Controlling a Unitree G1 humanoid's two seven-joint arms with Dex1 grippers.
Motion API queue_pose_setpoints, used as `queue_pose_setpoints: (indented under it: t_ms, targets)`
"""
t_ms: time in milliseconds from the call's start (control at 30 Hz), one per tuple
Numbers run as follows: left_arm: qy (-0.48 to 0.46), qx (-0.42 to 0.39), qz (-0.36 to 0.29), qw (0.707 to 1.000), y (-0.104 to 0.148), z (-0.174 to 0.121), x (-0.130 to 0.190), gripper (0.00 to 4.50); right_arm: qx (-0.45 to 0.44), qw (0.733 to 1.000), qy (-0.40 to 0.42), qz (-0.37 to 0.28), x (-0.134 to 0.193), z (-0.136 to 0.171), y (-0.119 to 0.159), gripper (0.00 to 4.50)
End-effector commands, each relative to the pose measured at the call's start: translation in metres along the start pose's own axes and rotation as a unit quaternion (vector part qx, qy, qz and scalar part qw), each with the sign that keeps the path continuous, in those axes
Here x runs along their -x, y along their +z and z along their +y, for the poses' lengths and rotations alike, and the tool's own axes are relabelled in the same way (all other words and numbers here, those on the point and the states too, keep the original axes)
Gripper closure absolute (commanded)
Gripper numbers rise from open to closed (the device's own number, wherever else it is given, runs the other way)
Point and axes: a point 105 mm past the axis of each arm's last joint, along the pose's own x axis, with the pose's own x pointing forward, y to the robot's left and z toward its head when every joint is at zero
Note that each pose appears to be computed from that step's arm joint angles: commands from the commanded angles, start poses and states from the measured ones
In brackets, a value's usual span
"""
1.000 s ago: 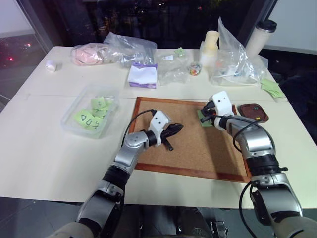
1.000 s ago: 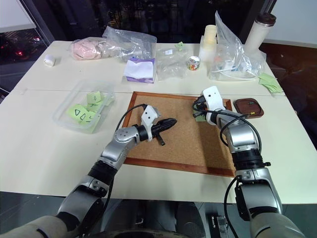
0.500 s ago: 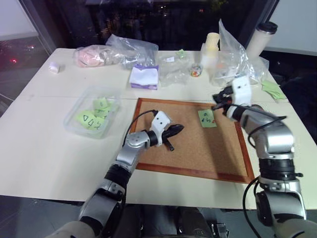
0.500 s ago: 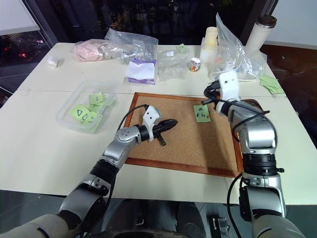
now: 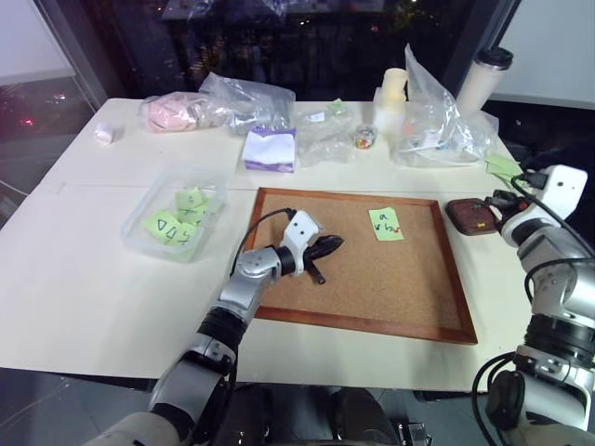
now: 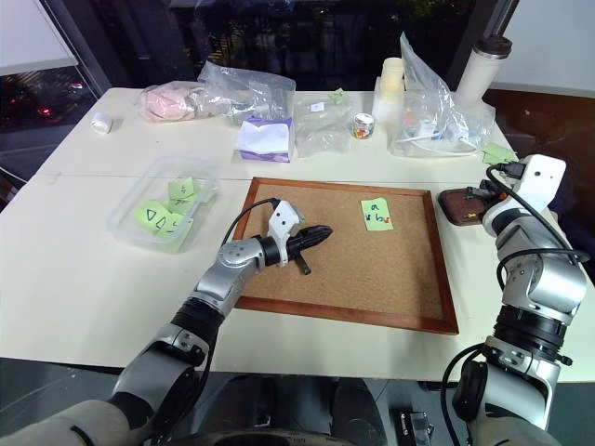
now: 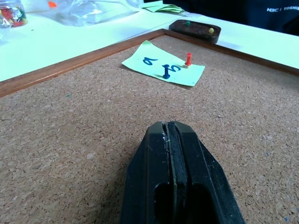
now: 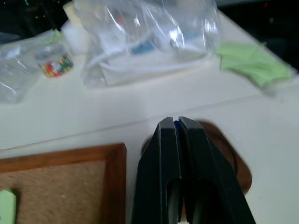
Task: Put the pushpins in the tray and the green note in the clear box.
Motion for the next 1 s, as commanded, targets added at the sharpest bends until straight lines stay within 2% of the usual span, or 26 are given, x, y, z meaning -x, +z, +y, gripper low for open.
queue_pose_setpoints:
  t_ms: [33,333,433,467,500,533,667,800,900,1000]
  targets:
    - [0.007,0.028,0.055,0.998,-0.035,-0.004,0.006,4.50,-0.002,1.000,0.020,-0.022,-0.009,0.008,0.006,4.45]
    - [0.013,0.025,0.055,0.998,-0.035,-0.003,0.011,4.50,0.002,1.000,0.022,-0.008,-0.022,0.011,-0.007,4.45]
    - [0.016,0.025,0.055,0.998,-0.035,-0.003,0.012,4.50,-0.001,1.000,0.020,-0.008,-0.023,0.010,-0.010,3.64]
    - [0.017,0.024,0.056,0.998,-0.035,-0.002,0.013,4.50,-0.001,1.000,0.018,-0.009,-0.023,0.009,-0.010,3.23]
    - [0.018,0.025,0.057,0.998,-0.036,-0.002,0.013,4.50,-0.003,1.000,0.013,-0.010,-0.023,0.007,-0.010,2.58]
    - [0.019,0.025,0.057,0.998,-0.036,-0.001,0.014,4.50,-0.006,1.000,0.010,-0.010,-0.023,0.006,-0.010,2.27]
    - [0.018,0.024,0.058,0.998,-0.037,-0.002,0.014,4.50,-0.005,1.000,0.010,-0.012,-0.022,0.006,-0.009,0.06]
    - [0.017,0.023,0.058,0.998,-0.035,-0.002,0.013,4.50,-0.002,1.000,0.029,-0.008,-0.019,0.011,-0.006,0.06]
    - [0.017,0.022,0.055,0.998,-0.033,-0.001,0.012,4.50,0.050,0.991,0.122,-0.001,-0.003,0.045,-0.006,0.06]
    - [0.018,0.022,0.053,0.998,-0.032,-0.001,0.012,4.50,0.098,0.971,0.217,0.013,0.022,0.081,-0.013,0.06]
